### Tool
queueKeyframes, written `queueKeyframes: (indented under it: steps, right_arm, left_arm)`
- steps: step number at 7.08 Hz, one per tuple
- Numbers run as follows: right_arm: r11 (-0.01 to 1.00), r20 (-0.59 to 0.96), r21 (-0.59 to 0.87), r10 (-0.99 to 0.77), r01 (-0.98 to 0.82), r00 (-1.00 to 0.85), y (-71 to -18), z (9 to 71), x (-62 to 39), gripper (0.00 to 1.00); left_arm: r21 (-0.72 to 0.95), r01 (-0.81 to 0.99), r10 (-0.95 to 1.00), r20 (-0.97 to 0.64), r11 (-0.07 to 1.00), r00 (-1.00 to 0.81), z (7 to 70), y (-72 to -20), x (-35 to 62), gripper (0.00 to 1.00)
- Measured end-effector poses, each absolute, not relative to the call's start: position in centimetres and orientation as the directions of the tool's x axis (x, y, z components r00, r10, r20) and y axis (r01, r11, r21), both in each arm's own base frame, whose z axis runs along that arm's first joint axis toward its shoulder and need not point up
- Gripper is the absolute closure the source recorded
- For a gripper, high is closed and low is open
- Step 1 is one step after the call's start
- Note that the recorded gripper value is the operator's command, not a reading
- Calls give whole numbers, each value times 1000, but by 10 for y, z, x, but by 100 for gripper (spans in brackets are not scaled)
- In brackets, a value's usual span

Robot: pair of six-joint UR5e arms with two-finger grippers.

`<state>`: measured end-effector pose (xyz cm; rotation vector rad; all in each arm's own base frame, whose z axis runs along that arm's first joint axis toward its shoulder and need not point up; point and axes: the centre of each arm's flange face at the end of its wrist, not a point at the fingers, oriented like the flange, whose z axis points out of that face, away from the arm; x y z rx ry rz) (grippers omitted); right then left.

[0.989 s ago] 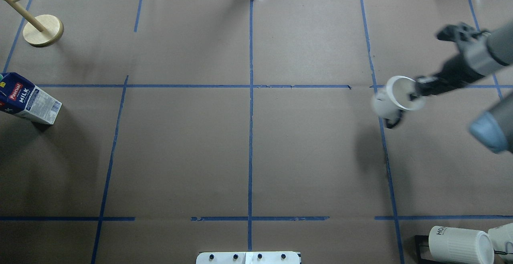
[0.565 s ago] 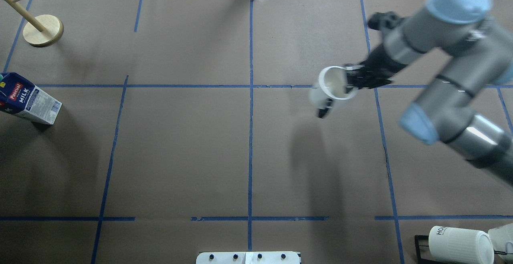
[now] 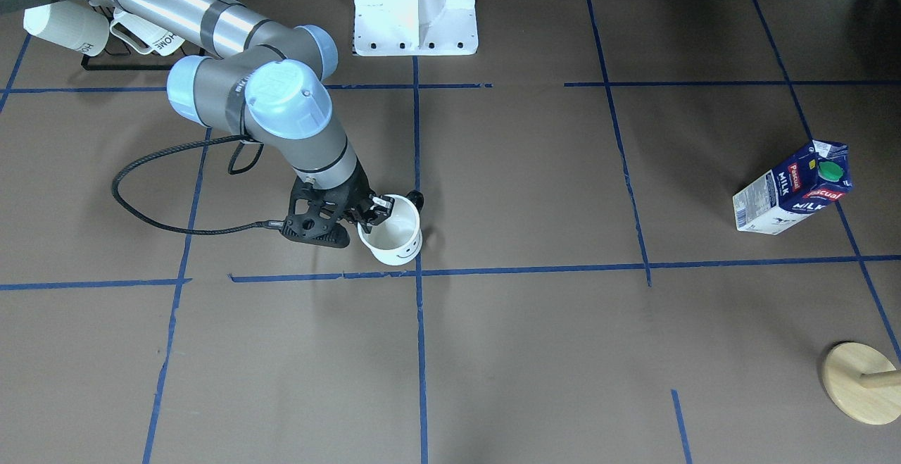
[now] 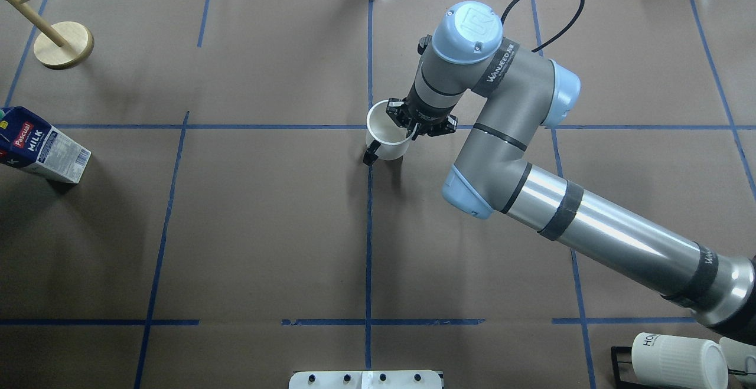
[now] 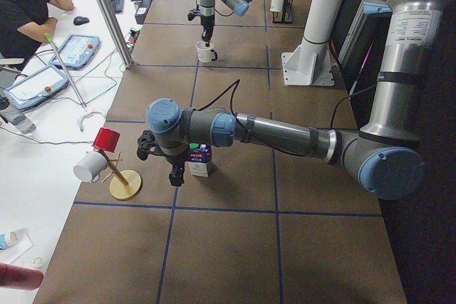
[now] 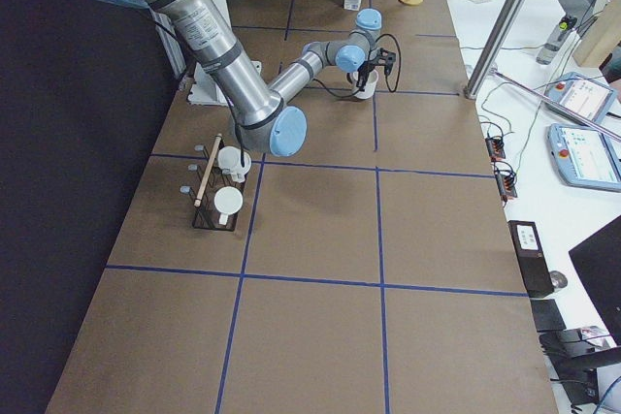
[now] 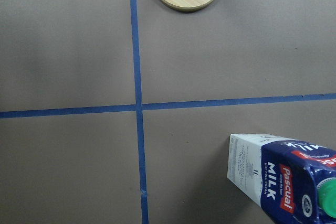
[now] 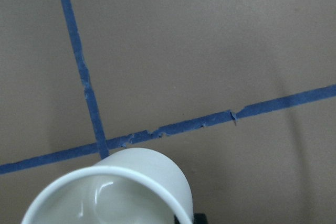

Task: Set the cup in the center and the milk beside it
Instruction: 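Carry the white mug with the right gripper to the table center and lower it, then open the right gripper and lift it away from the mug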

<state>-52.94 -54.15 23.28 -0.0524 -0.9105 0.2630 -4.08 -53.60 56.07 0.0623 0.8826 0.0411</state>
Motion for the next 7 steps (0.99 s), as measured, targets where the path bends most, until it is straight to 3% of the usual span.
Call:
queueKeyframes:
  steps: [2,4,7]
  right_arm:
    - [969,784,-147,238,-200,573,-539,224,-529,0]
    - [966,810,-145,239,-212,535,-545,239,-462,0]
    - [985,822,-86,154,-147,549,-544,301,-373,0]
  left_arm:
    - [58,37,22,-778,998,627,511,-539,-16,0]
    - [23,39,-7,-772,999,635,471,-537,40,0]
    - [48,-15,45,-727,999,685,479,-532,86,0]
